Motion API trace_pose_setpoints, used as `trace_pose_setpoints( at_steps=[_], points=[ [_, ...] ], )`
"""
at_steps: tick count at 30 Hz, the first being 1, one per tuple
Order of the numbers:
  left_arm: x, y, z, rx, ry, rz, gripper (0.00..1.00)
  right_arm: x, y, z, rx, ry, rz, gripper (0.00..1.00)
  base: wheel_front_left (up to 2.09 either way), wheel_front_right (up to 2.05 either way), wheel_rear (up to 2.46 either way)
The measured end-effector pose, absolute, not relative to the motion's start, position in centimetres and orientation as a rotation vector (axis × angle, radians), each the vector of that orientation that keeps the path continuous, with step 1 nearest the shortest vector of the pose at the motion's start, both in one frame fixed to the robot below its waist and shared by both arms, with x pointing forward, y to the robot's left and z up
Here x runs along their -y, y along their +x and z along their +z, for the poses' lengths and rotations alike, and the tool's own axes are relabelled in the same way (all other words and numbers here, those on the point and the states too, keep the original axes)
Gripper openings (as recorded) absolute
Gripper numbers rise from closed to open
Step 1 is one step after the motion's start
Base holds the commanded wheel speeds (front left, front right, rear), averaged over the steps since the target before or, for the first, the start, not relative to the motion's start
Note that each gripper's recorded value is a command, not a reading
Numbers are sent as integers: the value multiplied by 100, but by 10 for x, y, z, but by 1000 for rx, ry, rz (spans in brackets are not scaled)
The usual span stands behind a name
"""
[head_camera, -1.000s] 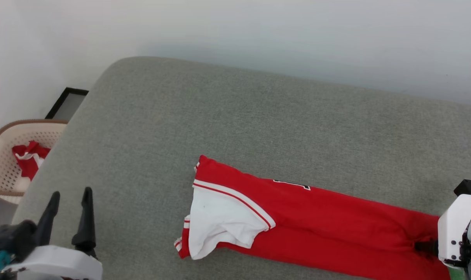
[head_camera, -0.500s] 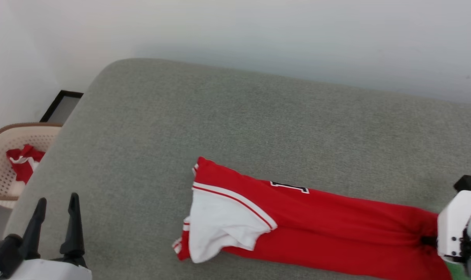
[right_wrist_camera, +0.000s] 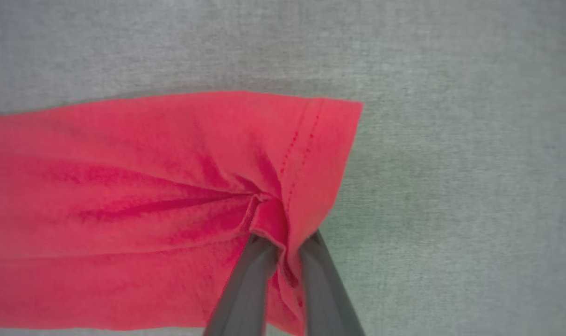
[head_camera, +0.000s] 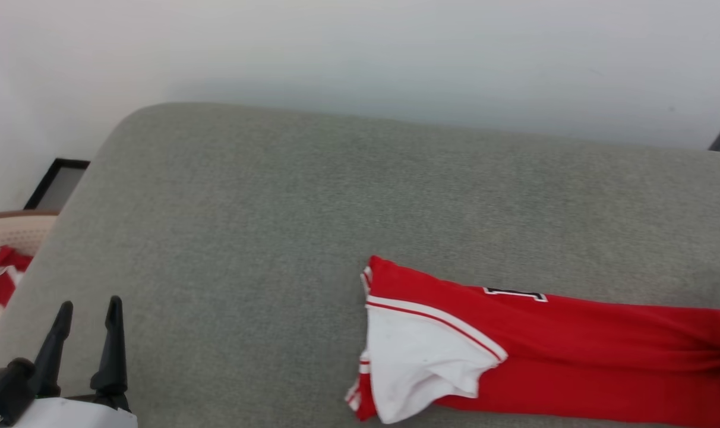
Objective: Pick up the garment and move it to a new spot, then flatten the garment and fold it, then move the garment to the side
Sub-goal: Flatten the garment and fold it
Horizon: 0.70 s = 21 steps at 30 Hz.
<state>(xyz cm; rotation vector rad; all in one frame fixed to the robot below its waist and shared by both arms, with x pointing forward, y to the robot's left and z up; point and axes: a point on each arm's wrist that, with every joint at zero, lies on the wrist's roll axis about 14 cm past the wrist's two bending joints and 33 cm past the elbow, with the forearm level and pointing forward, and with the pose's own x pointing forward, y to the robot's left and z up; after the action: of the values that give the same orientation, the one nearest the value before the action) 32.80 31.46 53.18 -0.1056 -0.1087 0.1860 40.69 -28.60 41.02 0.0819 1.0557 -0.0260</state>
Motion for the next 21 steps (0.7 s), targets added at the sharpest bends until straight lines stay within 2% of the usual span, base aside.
trace_pose_setpoints(
  at_steps=[4, 9, 14, 21],
  points=[
    [-309, 334, 529, 102, -109, 157, 100, 308, 402, 418, -1045, 72, -81, 0, 0, 0, 0],
    [-301, 340, 529, 102, -111, 123, 100, 312, 400, 430, -1019, 42, -82, 0, 0, 0, 0],
    [-296, 340, 529, 105, -114, 106, 100, 289, 403, 451, -942, 32, 8, 0, 0, 0, 0],
    [-287, 341, 532, 117, -121, 82, 100, 212, 399, 478, -853, 135, 242, 0, 0, 0, 0]
  ],
)
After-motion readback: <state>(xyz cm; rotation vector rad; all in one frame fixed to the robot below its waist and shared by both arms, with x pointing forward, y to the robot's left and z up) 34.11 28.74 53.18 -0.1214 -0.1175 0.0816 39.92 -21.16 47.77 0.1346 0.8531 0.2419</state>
